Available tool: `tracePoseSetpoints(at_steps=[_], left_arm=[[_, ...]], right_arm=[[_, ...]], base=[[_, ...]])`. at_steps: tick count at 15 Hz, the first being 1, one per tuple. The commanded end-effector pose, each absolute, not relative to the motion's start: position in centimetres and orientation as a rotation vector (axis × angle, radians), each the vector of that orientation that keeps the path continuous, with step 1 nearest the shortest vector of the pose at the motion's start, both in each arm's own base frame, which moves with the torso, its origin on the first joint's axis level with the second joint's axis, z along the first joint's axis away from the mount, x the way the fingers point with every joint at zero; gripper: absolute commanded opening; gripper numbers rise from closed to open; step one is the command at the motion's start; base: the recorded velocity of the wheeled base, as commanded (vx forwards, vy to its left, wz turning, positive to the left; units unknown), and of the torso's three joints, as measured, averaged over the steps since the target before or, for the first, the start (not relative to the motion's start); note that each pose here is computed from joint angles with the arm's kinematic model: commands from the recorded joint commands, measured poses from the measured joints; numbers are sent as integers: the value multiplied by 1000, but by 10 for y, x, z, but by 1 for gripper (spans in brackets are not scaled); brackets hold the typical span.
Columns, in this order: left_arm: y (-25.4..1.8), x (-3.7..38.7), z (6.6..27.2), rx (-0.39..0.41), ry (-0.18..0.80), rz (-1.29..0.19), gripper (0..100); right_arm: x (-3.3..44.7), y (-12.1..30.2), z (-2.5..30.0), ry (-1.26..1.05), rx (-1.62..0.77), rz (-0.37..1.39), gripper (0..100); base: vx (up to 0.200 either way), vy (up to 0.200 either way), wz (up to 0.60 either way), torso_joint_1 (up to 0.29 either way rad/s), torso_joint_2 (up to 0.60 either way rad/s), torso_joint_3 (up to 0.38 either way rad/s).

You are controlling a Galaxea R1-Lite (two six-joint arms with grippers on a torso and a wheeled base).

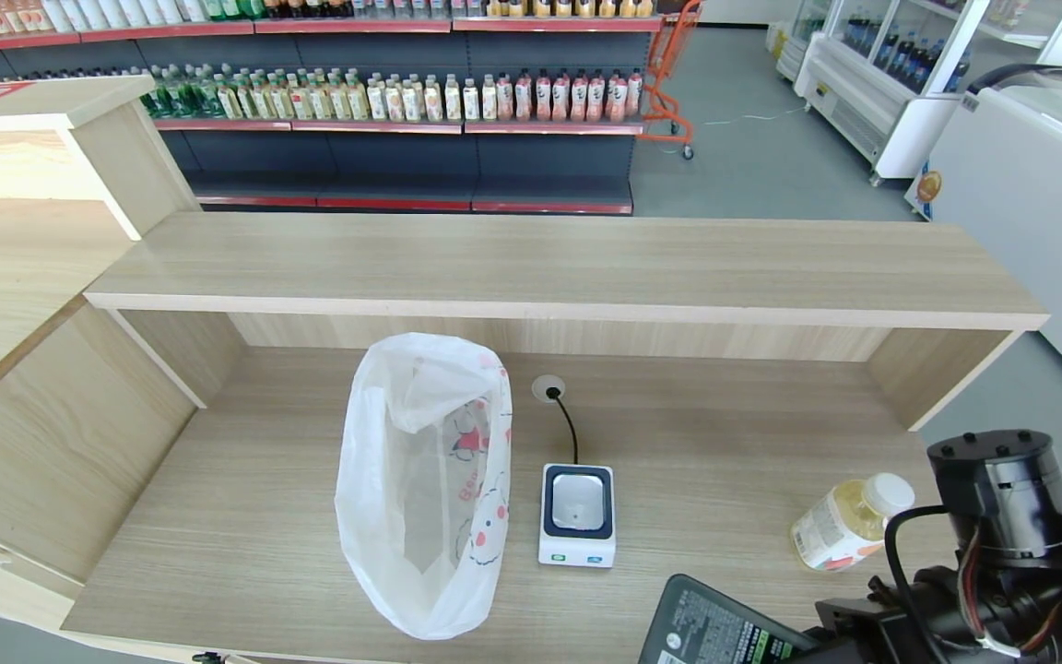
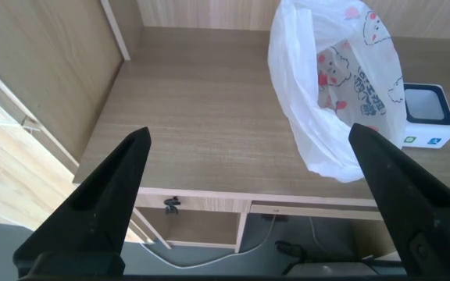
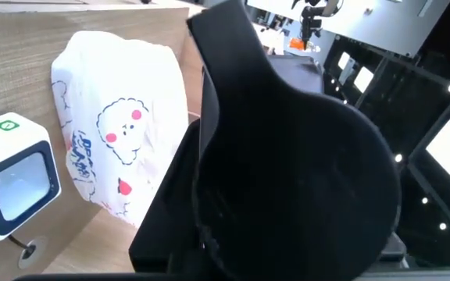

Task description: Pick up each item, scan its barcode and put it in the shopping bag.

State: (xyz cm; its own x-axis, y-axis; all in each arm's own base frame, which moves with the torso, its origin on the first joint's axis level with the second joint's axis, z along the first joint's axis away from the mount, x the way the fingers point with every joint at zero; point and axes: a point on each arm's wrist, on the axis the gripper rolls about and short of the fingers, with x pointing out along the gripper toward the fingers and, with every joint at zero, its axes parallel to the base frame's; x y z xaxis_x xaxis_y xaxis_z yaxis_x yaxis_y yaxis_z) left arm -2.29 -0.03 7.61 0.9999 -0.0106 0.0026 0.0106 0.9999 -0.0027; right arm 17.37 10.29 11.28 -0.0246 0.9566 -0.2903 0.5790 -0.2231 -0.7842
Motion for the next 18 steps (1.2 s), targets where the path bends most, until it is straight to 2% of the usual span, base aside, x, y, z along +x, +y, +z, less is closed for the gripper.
tracePoseSetpoints(at_steps=[1,3,6,7,8,9,13,18], left_arm=[[0,-23,76,-3,-3,-11,100],[0,-23,76,-3,-3,-11,100],[0,-23,76,-3,-3,-11,100],[0,-23,76,-3,-3,-11,100],[0,-23,76,-3,-3,-11,100],[0,-23,76,-3,-3,-11,100],[0,-23,76,-3,-3,-11,100],[0,-23,76,-3,-3,-11,100]], right_arm=[[174,103,113,-1595,-1815,1160,0],[188,109,131,-1510,-1750,1166,0],[206,105,159,-1191,-1613,1189,0],[197,86,178,-945,-1611,1087,0],[182,76,185,-708,-1511,1022,0],[178,74,182,-644,-1447,1037,0],[180,53,176,-162,-894,1032,0],[190,59,167,342,-84,971,0]], base=[[0,0,0,0,0,0],[0,0,0,0,0,0],[0,0,0,0,0,0],[0,0,0,0,0,0],[0,0,0,0,0,0],[0,0,0,0,0,0],[0,0,0,0,0,0],[0,0,0,0,0,0]])
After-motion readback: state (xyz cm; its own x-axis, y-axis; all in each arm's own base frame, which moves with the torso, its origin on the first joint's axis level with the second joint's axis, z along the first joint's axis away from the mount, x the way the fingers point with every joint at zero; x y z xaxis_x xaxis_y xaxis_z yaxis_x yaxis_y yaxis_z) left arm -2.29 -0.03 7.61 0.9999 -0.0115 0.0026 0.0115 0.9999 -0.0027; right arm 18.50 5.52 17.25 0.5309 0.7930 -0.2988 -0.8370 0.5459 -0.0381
